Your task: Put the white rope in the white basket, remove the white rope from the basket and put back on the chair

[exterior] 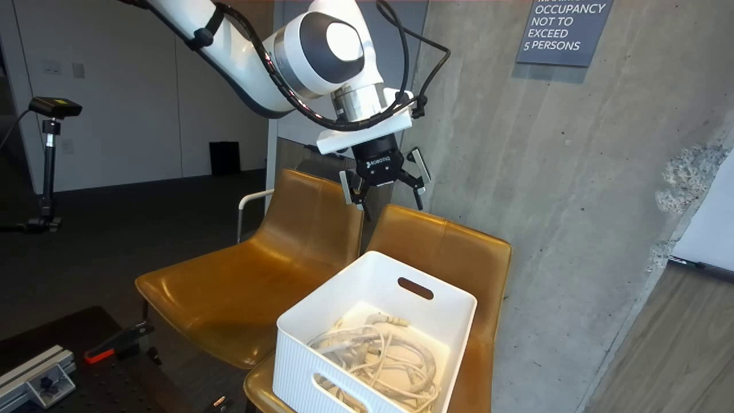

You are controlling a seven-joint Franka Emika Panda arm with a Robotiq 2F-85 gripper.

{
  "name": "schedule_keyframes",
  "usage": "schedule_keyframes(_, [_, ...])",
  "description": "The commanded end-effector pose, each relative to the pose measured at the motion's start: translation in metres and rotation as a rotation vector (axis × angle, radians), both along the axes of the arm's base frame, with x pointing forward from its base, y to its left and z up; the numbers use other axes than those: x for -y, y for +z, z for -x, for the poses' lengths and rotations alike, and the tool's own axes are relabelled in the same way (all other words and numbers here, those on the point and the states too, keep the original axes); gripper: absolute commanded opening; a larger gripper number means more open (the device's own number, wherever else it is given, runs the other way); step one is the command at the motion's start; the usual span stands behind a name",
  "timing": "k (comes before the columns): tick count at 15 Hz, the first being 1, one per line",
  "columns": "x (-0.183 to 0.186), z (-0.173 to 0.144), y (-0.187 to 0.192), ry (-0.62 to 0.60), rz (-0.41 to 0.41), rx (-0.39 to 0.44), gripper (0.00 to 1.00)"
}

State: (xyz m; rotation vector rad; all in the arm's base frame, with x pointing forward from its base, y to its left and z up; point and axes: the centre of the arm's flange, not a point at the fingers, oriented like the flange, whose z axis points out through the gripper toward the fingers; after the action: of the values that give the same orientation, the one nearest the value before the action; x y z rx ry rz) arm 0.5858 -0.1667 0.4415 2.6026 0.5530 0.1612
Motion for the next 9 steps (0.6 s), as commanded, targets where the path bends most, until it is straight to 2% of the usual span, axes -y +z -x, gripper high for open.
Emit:
schedule_keyframes(1, [0.014, 0.004, -0.033, 0.004, -0.026, 0.039, 1.00])
schedule_keyframes(6, [0.045, 0.000, -0.108, -0.028, -0.087, 0.053, 1.00])
schedule_keyframes(9, [0.063, -0.008, -0.160, -0.079, -0.143, 0.023, 1.00])
